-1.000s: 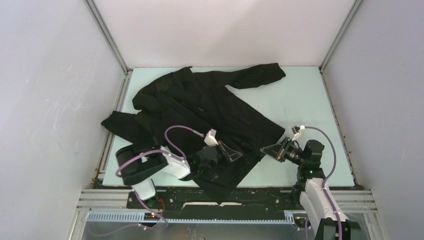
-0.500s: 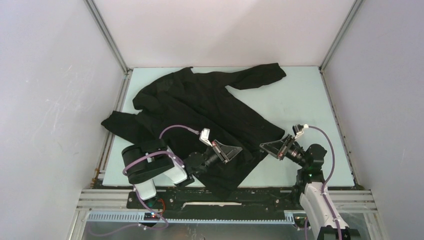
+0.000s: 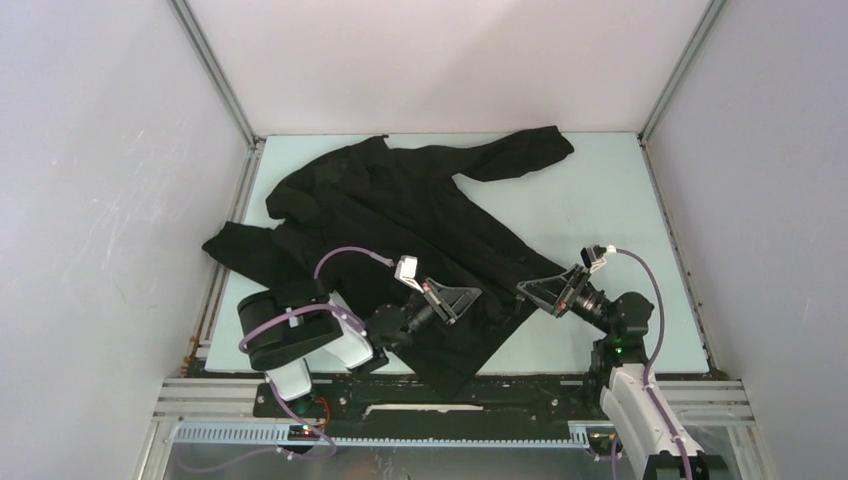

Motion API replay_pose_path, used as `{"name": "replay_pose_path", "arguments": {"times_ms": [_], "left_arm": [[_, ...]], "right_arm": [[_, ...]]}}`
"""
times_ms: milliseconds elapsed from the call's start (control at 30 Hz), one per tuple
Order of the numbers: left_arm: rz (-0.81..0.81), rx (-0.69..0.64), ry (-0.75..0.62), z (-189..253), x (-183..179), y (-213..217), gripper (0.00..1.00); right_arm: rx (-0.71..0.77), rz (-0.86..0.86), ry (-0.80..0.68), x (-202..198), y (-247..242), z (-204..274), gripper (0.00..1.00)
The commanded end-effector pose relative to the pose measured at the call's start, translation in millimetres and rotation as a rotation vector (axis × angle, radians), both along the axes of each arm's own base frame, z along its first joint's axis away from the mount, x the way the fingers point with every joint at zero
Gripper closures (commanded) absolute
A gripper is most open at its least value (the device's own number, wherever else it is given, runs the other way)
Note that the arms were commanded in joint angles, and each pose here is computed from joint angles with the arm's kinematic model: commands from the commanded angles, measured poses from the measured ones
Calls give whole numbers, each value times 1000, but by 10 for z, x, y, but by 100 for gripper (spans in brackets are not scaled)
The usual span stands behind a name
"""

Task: Zip up the jacket

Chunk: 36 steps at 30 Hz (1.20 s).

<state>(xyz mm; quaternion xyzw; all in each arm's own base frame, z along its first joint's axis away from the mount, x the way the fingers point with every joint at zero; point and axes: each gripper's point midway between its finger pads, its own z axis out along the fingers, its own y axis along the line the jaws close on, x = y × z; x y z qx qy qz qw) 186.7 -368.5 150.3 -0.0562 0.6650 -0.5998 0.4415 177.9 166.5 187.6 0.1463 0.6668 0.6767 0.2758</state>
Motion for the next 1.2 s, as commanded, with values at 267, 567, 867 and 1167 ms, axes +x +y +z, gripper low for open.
{"name": "replay_pose_path", "arguments": {"times_ms": [267,567,867,1167], "left_arm": [[68,-62,-125,402,15,127,100],[80,-67,-136,450,13,160,100],[87,-67,-132,444,23,150,100],[103,-68,-137,461,55,147,100]], "right_arm": [[38,-66,165,-29,81,-406,100],[11,-72,234,-42,123,-582,100],[21,-50,270,-81,184,-599,100],[45,-45,293,-115,206,-589,100]]}}
